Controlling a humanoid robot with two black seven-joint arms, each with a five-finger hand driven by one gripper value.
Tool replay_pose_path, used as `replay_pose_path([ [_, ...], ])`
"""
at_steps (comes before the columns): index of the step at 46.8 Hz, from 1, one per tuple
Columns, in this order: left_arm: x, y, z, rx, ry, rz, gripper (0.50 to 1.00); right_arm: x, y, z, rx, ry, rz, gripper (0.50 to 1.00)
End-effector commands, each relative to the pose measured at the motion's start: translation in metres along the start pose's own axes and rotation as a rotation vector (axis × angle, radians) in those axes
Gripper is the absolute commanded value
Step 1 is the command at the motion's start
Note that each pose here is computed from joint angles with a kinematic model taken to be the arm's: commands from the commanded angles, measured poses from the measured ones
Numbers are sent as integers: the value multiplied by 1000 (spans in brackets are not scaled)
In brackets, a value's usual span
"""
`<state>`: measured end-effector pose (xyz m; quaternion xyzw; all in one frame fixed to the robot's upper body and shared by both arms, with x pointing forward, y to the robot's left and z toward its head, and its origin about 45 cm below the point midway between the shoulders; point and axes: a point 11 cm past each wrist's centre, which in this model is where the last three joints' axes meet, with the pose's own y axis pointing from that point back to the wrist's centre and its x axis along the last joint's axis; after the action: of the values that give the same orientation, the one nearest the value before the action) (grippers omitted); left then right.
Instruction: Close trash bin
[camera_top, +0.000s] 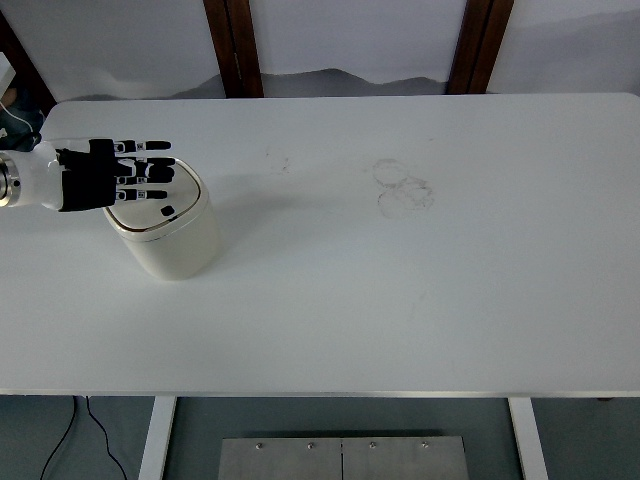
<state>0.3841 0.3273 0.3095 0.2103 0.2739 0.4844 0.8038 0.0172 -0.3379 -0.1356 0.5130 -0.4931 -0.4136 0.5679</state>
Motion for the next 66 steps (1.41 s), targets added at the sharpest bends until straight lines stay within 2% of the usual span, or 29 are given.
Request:
replay_pose_path([
  [1,0,0,-2,4,2,0,1000,0,0,0,0,0,0,995],
  [26,0,0,-1,3,2,0,1000,0,0,0,0,0,0,995],
  [34,3,4,-1,-1,6,9,1000,0,0,0,0,0,0,995],
  [42,-10,13,-1,-4,0,-22,1000,0,0,0,0,0,0,995],
  [52,-15,16,-3,2,13,-25,1000,0,0,0,0,0,0,995],
  [66,-8,25,-5,14,12,20,1000,0,0,0,0,0,0,995],
])
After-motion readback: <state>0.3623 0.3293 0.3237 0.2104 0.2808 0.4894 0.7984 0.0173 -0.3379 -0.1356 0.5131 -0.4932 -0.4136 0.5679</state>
